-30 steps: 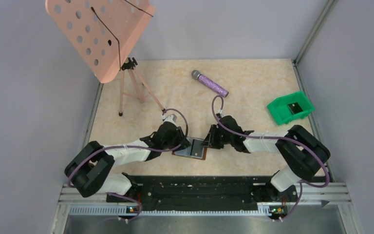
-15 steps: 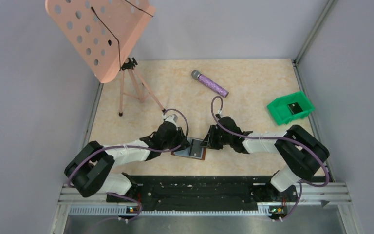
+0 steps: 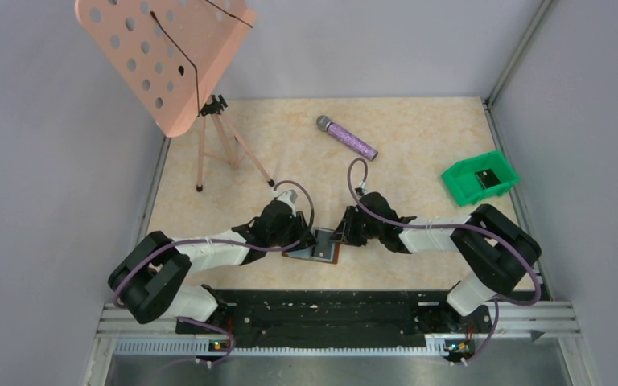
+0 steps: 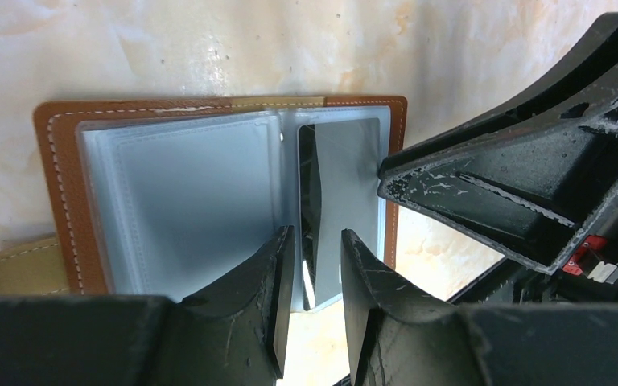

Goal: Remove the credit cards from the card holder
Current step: Remove the credit card from the card holder.

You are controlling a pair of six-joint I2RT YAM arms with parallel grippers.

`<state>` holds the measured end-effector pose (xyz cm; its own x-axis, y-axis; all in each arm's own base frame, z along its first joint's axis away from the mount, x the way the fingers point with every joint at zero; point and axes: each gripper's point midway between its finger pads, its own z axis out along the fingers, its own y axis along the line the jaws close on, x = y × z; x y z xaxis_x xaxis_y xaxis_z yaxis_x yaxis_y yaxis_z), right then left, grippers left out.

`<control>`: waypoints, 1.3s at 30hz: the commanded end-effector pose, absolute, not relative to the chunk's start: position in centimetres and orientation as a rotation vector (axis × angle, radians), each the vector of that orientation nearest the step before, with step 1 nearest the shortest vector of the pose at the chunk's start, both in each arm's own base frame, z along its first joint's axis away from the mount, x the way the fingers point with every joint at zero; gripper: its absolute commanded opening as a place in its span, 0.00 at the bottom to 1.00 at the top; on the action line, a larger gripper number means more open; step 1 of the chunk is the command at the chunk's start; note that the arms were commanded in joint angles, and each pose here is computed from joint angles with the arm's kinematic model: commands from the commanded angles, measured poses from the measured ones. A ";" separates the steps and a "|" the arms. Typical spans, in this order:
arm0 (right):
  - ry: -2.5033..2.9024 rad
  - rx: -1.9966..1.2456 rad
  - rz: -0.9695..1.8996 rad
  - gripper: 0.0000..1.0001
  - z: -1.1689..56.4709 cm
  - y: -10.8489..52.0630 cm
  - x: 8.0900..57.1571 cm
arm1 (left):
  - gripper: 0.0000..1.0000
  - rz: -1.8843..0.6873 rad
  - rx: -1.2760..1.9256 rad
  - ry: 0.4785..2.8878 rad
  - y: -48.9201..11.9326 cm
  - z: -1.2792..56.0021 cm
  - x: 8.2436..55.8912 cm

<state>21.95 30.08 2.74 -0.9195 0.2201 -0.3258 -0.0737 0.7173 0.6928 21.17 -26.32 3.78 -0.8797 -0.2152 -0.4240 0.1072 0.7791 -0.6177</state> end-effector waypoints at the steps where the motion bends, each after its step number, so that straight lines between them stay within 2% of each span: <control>1: 2.545 0.093 1.026 0.20 2.2 30.2 21.8 | 0.34 -0.982 -0.034 2.437 -27.7 5.4 21.9; 8: 2.550 0.089 1.016 0.19 1.9 30.1 21.7 | 0.32 -1.007 -0.035 2.441 -28.0 5.3 21.8; 11: 2.549 0.086 1.013 0.19 1.9 30.0 21.6 | 0.28 -1.019 -0.039 2.438 -28.1 5.5 21.7; 13: 2.552 0.088 1.001 0.19 1.7 29.8 21.6 | 0.23 -1.032 -0.044 2.434 -28.2 5.8 21.7; 19: 2.565 0.082 0.939 0.19 1.0 29.0 21.7 | 0.00 -1.058 -0.103 2.445 -27.7 5.7 21.9; 24: 2.581 0.070 0.841 0.18 0.1 27.7 21.7 | 0.00 -1.145 -0.198 2.435 -26.6 5.6 22.3; 39: 2.559 -0.036 0.725 0.20 0.8 26.3 23.7 | 0.00 -0.929 -0.254 2.439 -23.8 5.1 23.1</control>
<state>23.07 29.34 2.55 -0.8922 0.1572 -0.4234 -0.1555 0.7733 0.6147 22.18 -25.08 4.81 -0.8838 -0.3163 -0.3449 0.0218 0.7083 -0.7056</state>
